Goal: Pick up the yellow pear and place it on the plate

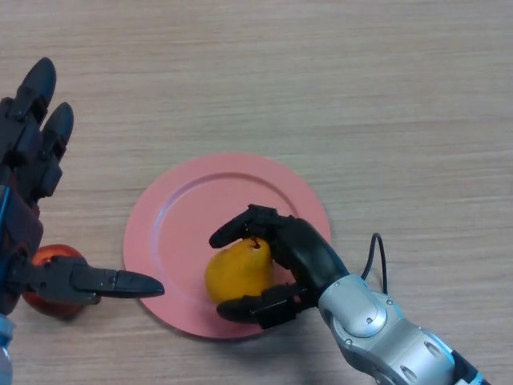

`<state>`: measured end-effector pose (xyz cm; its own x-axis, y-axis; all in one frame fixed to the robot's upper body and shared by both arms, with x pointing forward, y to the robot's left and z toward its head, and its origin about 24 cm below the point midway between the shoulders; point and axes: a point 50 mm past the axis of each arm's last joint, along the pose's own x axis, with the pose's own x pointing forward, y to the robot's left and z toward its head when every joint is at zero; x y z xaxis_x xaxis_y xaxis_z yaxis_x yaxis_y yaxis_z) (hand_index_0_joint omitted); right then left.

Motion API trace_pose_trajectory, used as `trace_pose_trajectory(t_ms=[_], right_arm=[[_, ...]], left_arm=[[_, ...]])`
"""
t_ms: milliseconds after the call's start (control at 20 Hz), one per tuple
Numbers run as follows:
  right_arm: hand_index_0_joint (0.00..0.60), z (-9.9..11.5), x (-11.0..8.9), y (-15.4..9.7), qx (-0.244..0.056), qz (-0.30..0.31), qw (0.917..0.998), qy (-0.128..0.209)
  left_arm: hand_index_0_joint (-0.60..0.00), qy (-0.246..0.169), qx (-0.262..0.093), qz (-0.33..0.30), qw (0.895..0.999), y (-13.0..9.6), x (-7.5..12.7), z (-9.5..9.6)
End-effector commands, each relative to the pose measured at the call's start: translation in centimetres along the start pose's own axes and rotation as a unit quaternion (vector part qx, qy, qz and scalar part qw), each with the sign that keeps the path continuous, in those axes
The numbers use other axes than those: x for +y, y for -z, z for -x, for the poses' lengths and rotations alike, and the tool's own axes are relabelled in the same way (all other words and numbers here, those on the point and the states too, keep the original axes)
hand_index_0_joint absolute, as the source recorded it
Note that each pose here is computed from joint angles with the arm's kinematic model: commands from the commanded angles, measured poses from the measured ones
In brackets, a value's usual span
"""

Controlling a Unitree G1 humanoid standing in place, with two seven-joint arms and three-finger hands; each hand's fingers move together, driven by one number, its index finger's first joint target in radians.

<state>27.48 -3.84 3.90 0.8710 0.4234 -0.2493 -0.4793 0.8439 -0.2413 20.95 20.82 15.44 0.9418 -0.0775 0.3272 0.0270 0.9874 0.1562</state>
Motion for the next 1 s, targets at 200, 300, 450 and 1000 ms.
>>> trace_pose_trajectory(t_ms=[200,300,450,1000], right_arm=[[0.0,0.0,-1.7,-4.9,-0.133,-0.013,0.9907,0.029],[0.0,0.2,-1.9,-5.2,-0.146,-0.016,0.9885,0.036],[0.0,1.1,-2.7,-6.7,-0.181,-0.031,0.982,0.043],[0.0,8.9,-7.5,-11.2,-0.292,-0.028,0.9519,0.087]], left_arm=[[0.0,-0.014,-0.112,-0.045,0.993,-3.1,0.8,0.2],[0.0,-0.013,-0.111,-0.045,0.993,-3.0,0.7,0.2],[0.0,-0.011,-0.11,-0.043,0.993,-3.1,0.8,0.2],[0.0,-0.005,-0.11,-0.061,0.992,-3.3,0.8,-0.1]])
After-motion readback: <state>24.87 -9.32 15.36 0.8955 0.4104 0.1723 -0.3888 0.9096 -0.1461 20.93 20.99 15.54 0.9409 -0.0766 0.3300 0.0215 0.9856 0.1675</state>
